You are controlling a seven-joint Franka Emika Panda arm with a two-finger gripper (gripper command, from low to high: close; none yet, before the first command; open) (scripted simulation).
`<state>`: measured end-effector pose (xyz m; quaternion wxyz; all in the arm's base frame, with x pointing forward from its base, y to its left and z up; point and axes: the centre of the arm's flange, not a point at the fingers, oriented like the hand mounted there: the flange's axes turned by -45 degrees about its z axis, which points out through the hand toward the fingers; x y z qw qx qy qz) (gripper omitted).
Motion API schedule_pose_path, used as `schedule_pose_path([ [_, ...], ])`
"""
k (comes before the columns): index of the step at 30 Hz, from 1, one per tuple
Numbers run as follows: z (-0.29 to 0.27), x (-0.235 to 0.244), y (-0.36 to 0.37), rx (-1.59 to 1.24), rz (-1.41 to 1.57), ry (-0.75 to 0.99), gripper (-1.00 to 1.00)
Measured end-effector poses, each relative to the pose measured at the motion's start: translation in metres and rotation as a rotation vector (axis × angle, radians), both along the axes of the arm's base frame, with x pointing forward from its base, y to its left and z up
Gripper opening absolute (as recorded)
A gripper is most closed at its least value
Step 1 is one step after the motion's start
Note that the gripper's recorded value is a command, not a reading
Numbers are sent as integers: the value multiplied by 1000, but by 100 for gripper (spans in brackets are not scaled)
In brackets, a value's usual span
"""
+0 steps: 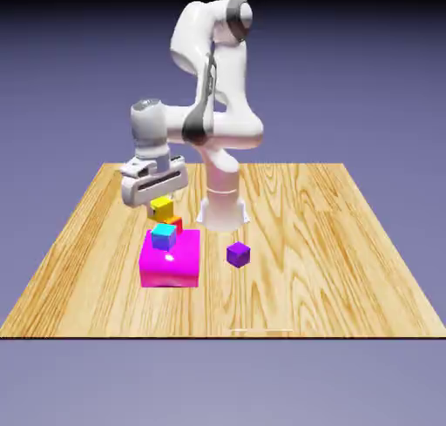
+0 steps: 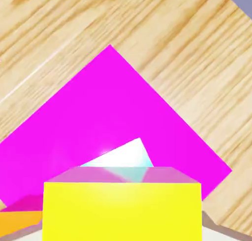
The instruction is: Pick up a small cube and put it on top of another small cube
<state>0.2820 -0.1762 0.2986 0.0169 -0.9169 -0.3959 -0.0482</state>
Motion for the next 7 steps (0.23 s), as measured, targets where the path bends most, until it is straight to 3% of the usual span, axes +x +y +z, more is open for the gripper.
schedule_pose_path([
  [5,-20,1,5,3,6,7,-100],
  [6,-22,1,6,3,6,8,100],
  [7,-22,1,6,3,6,8,100],
])
